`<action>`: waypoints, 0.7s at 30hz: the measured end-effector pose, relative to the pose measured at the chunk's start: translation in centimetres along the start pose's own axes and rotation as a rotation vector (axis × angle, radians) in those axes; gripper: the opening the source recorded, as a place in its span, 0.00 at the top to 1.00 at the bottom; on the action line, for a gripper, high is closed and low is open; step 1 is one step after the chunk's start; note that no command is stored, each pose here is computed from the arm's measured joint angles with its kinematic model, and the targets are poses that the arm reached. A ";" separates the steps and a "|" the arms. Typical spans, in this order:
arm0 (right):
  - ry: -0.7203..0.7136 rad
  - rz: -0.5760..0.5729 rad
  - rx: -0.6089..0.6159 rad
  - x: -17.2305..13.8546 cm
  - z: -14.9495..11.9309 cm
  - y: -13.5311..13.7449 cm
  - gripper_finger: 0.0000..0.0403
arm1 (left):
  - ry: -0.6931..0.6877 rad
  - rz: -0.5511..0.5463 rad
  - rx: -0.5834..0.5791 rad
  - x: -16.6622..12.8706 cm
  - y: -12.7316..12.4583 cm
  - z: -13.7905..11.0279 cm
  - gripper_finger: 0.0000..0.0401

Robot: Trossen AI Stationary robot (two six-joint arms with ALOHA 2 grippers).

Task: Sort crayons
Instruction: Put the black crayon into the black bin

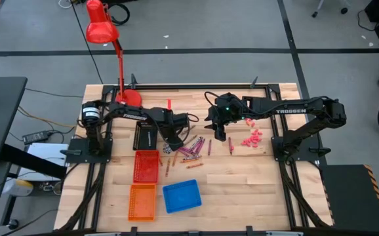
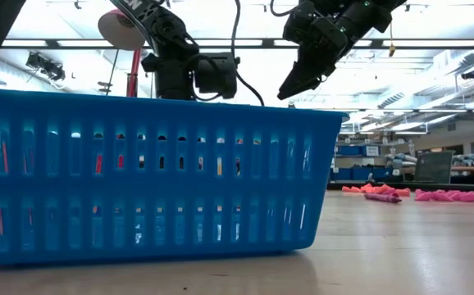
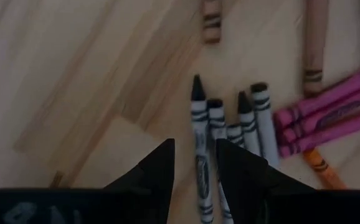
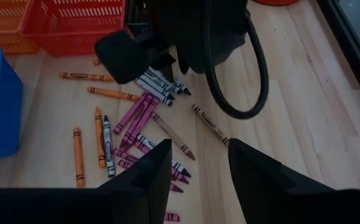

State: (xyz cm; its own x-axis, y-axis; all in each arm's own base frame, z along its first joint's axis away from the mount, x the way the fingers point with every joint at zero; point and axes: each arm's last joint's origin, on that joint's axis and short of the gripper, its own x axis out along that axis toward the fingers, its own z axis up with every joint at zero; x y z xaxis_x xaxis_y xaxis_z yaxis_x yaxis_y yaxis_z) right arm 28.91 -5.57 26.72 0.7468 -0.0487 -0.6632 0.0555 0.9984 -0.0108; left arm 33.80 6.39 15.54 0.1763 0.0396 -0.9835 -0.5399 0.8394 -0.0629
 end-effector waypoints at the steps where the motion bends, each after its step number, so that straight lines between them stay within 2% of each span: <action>1: -0.001 0.000 0.000 0.0 0.0 0.0 0.60 | -0.005 -0.002 0.006 0.2 -0.1 0.1 0.68; 6: -0.006 -0.001 0.006 0.0 0.1 0.0 0.60 | 0.017 0.006 0.024 0.6 0.0 0.0 0.68; 12: -0.017 -0.001 0.021 0.0 0.2 0.0 0.60 | 0.017 0.026 0.108 0.7 0.1 0.0 0.68; 21: -0.018 -0.002 0.021 0.0 0.2 0.0 0.60 | -0.062 -0.002 0.053 0.6 0.0 0.8 0.68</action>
State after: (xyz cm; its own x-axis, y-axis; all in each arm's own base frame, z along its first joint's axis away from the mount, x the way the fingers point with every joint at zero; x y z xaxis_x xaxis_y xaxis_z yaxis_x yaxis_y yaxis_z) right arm 29.03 -5.59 26.85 0.7587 -0.0511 -0.6495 0.0708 0.9975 0.0042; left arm 34.58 6.84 15.04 0.2288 0.0698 -0.9710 -0.4955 0.8669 -0.0544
